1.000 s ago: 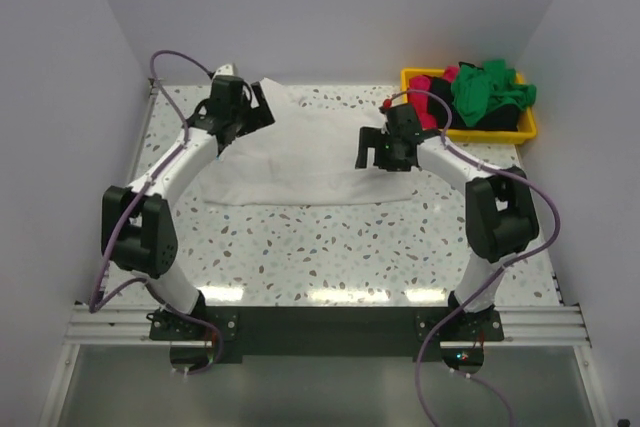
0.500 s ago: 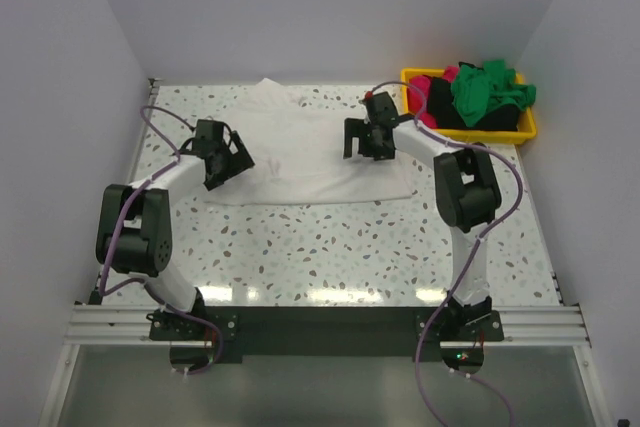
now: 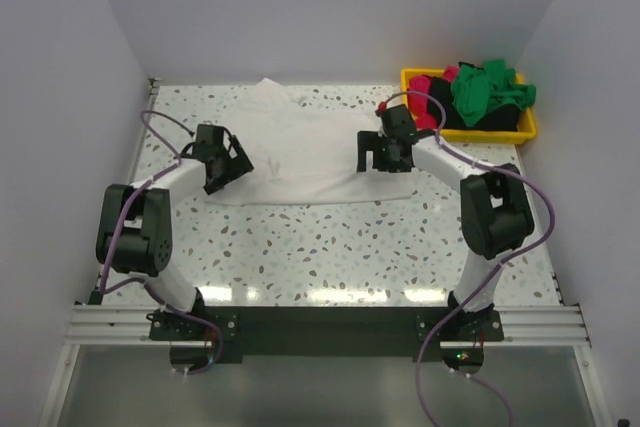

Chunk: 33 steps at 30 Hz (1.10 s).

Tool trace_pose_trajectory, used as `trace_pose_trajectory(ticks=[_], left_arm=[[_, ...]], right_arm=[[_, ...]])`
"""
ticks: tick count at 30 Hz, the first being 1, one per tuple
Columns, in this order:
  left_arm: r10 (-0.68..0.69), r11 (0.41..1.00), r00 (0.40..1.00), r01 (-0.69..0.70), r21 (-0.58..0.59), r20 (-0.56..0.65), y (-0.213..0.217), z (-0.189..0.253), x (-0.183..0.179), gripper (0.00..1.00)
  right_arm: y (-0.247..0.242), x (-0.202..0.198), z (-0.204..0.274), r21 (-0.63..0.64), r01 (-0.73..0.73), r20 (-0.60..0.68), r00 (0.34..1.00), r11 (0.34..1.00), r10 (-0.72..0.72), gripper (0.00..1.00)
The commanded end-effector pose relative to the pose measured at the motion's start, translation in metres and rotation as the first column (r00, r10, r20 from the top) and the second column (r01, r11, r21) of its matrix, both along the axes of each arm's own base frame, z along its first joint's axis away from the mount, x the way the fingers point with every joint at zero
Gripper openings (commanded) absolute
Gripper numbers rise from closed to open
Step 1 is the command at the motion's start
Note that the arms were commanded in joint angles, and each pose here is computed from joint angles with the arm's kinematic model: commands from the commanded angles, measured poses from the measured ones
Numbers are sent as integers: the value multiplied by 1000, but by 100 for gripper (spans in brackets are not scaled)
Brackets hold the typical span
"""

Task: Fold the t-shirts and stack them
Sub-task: Fold the tshirt

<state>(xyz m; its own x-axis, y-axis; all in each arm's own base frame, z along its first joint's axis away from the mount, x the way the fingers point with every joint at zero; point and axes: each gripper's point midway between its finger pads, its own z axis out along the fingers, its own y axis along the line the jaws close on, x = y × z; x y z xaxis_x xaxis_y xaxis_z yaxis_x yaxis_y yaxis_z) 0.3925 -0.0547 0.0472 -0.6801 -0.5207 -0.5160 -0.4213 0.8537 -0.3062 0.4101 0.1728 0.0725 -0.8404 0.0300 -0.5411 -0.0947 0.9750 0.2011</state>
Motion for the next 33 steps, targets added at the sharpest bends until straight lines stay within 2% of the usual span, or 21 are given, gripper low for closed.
trace_pose_trajectory(ticks=[1,5,11,17,19,25,33], left_arm=[[35,999,999,-35,-4,32,6,-3,1,100],[34,999,999,-34,-27,-19,4,-20,-24,100],[80,995,988,-87,-53,-134,7,-52,-94,100],[122,988,978,-136,-70,-172,10,-49,-145,100],[137,986,974,-152,-67,-181,12,-44,-162,100],[276,957,932,-288,-20,-234,28,-41,-209,100],[273,950,933,-300,-86,-236,19,-41,-223,100]], right_arm=[[-3,-11,-24,-9,-16,-39,999,1000,16,99],[-4,-25,-44,-15,-46,-99,994,999,45,99],[-10,-54,-56,-4,-19,-154,988,1000,18,99],[-19,-104,-64,12,37,-224,974,999,-33,99],[-25,-122,-62,11,95,-238,967,995,-90,99],[-32,-173,-64,28,117,-294,950,993,-104,99],[-37,-206,-57,47,101,-343,936,994,-78,99]])
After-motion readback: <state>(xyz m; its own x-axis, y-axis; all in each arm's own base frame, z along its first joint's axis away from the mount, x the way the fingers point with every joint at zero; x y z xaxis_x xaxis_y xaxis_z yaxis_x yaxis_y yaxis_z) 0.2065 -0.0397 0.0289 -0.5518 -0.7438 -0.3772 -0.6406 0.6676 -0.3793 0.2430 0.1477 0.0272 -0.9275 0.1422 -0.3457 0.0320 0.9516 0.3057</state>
